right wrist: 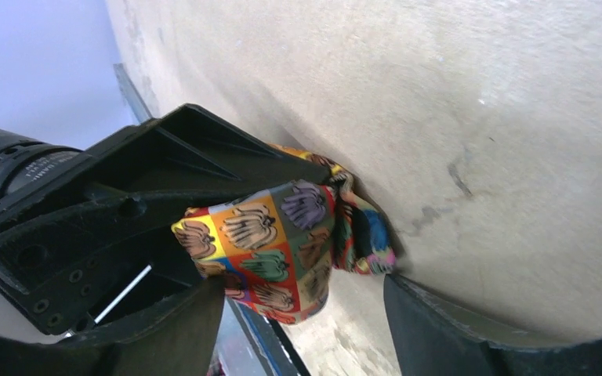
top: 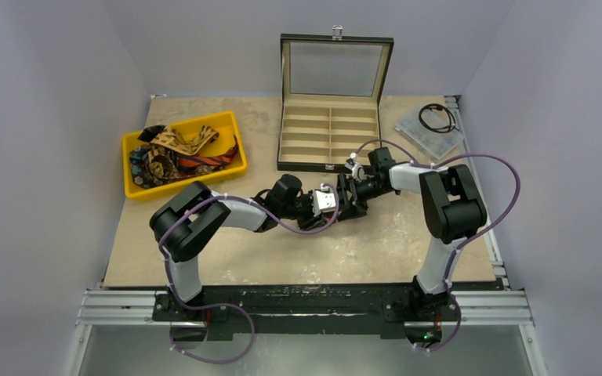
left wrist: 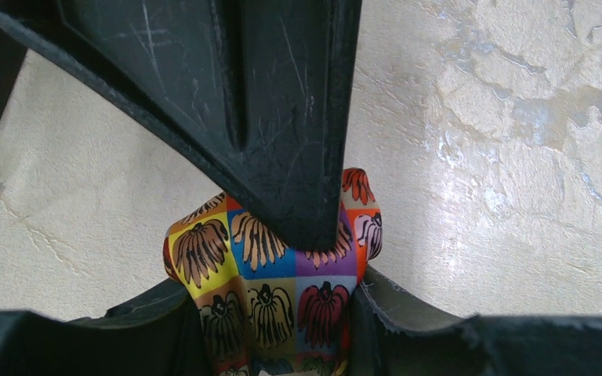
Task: Roll the ties
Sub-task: Pick up the tie at the center of the board.
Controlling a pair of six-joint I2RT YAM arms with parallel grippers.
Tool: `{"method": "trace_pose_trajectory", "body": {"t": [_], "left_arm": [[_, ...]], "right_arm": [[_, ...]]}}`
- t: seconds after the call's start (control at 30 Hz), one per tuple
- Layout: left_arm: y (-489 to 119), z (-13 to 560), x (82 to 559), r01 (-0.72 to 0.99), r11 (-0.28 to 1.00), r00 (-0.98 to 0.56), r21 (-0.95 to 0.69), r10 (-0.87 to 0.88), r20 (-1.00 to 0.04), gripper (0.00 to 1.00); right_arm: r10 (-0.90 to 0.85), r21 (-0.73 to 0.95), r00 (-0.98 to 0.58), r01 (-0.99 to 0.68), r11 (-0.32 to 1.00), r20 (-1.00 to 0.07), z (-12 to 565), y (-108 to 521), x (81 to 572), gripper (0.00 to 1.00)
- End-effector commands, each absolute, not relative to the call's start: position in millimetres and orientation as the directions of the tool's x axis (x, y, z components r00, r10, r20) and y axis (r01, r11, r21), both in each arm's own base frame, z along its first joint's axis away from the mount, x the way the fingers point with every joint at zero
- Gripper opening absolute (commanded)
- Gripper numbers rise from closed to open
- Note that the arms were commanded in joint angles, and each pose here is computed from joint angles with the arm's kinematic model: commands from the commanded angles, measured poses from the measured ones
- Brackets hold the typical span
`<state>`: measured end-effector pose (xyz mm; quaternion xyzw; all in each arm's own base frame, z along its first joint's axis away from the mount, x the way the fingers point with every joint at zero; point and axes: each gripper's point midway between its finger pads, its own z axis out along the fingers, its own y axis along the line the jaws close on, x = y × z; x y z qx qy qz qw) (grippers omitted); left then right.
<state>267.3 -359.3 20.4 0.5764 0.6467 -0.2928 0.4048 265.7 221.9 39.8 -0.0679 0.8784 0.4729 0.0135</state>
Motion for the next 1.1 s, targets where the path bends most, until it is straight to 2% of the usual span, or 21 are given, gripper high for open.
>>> {"method": "trace_pose_trajectory", "body": {"t": [0.0,0.1,0.17,0.3,0.47,0.6,0.7,0.8,0.9,0.93,1.03,1.07], "left_arm": [[-332.6,-28.0,233.4,0.989,0.144,-0.115,-0.029,0.637,-0.762,0.0],[-331.3,-30.4,232.2,0.988,0.147,-0.125,-0.039,0.641,-0.757,0.0],[-332.4,-30.4,232.2,0.988,0.148,-0.13,-0.045,0.638,-0.759,0.0],[-333.9,-30.9,231.4,0.988,0.145,-0.134,-0.054,0.636,-0.76,0.0],[-332.3,-28.7,232.5,0.989,0.144,-0.129,-0.047,0.639,-0.758,0.0],[-330.5,-29.2,232.8,0.988,0.147,-0.133,-0.049,0.641,-0.756,0.0],[-331.3,-29.2,232.9,0.988,0.145,-0.131,-0.048,0.64,-0.758,0.0],[-332.7,-28.5,234.3,0.988,0.147,-0.131,-0.047,0.637,-0.759,0.0],[-333.5,-28.6,235.0,0.988,0.148,-0.132,-0.048,0.637,-0.76,0.0],[-333.3,-29.1,235.3,0.988,0.15,-0.133,-0.048,0.638,-0.759,0.0],[-331.9,-29.5,235.4,0.986,0.155,-0.144,-0.057,0.636,-0.758,0.0],[-331.6,-29.9,235.2,0.986,0.156,-0.146,-0.059,0.636,-0.758,0.0]], "right_arm": [[-0.115,0.762,-0.98,-0.198,0.617,-0.161,52.1,199.7,275.7,0.79],[-0.105,0.742,-0.982,-0.185,0.644,-0.154,50.5,188.3,275.1,0.86],[-0.091,0.722,-0.982,-0.183,0.667,-0.165,43.7,185.3,278.7,0.97],[-0.017,0.748,-0.989,-0.122,0.653,-0.146,27.9,199.1,289.1,0.98],[-0.059,0.801,-0.99,-0.136,0.583,-0.126,25.9,228.8,284.5,0.98],[-0.059,0.836,-0.99,-0.141,0.531,-0.129,36.3,237.5,282.8,0.85],[-0.07,0.846,-0.986,-0.165,0.507,-0.15,46.1,238.3,279.1,0.62],[-0.072,0.849,-0.983,-0.183,0.495,-0.17,54.3,238.2,277.2,0.46],[-0.082,0.854,-0.982,-0.188,0.484,-0.17,57.1,238.7,273.5,0.38],[-0.088,0.855,-0.982,-0.188,0.483,-0.167,57.1,238.4,272.1,0.39],[-0.111,0.857,-0.983,-0.179,0.482,-0.143,55.3,236.4,264.9,0.64],[-0.117,0.858,-0.982,-0.184,0.48,-0.146,55.3,236.0,263.5,0.65]]}}
